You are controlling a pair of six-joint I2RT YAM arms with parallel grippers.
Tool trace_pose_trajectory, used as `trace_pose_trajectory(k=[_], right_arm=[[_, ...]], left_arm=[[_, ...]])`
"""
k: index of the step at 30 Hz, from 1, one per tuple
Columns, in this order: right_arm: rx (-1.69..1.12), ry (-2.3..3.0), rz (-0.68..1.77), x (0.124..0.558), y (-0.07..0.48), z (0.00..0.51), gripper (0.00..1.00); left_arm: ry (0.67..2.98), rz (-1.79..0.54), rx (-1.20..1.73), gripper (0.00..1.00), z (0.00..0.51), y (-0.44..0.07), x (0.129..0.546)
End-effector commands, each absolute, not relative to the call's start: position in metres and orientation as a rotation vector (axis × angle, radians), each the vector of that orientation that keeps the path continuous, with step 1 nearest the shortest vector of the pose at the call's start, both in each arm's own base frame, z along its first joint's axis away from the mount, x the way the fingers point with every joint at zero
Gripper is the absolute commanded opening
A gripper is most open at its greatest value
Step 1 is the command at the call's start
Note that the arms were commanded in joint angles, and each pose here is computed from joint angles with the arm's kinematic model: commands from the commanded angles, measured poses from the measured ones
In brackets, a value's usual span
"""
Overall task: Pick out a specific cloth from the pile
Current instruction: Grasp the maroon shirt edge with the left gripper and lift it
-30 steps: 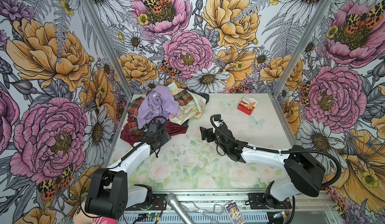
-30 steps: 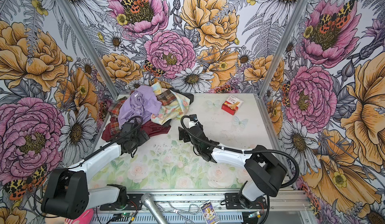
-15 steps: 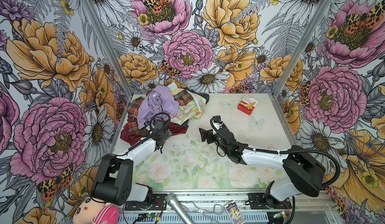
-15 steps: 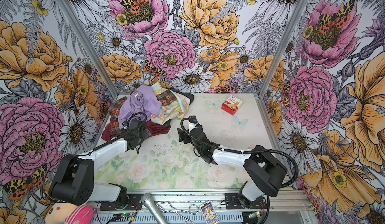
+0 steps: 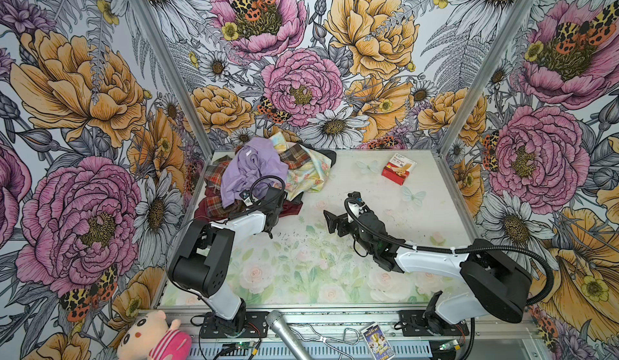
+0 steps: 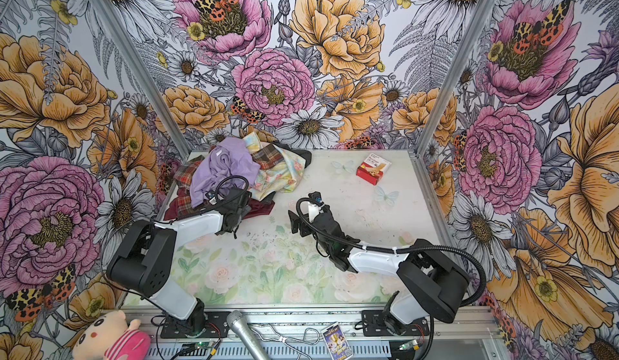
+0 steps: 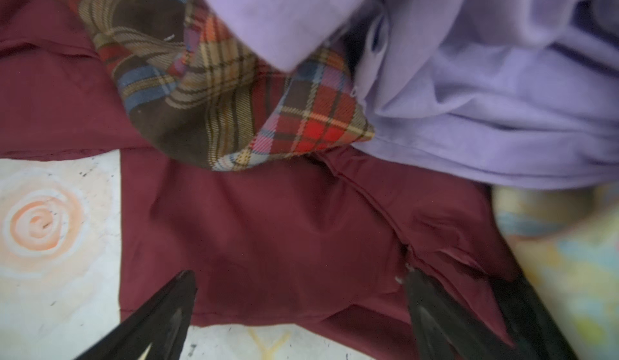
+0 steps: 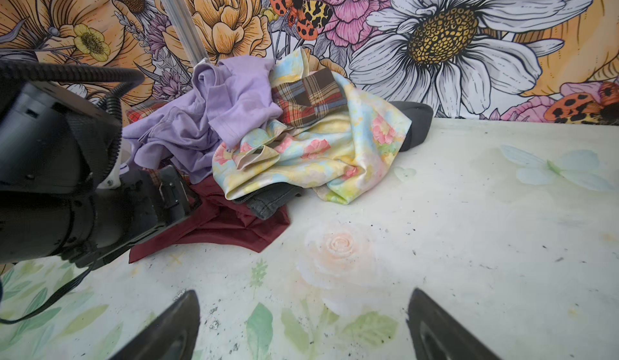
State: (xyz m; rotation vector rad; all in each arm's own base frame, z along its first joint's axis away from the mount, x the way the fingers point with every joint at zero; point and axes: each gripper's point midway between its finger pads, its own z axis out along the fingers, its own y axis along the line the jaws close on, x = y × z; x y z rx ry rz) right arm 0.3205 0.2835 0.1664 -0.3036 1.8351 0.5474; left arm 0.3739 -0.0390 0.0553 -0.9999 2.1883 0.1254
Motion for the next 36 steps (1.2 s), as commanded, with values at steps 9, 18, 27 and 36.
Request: trace_pose_trajectory(k=[9,18,27,36], right_arm=[[-0.265,1.781,0.563,0.324,0.271,0.179,0.97],[-0.225,1.766,0.566,0.334,0.264,0.181,0.96],[-0.209,1.76,0.561,0.332,0.256,0.185,0.95],[-0.19,1.772,0.548,0.336,0.257,0.188,0.94]], left_arm=[[2.221,0.143,-1.017,0.84,0.031,-0.046,0.387],[2.309,0.105,-0.973,0.16,0.017,-0.053,0.38],[2.243,0.038,-0.888,0.0,0.075,-0.05,0.396],[2.12,-0.11,-0.774,0.0,0.186,-0.052,0.414]])
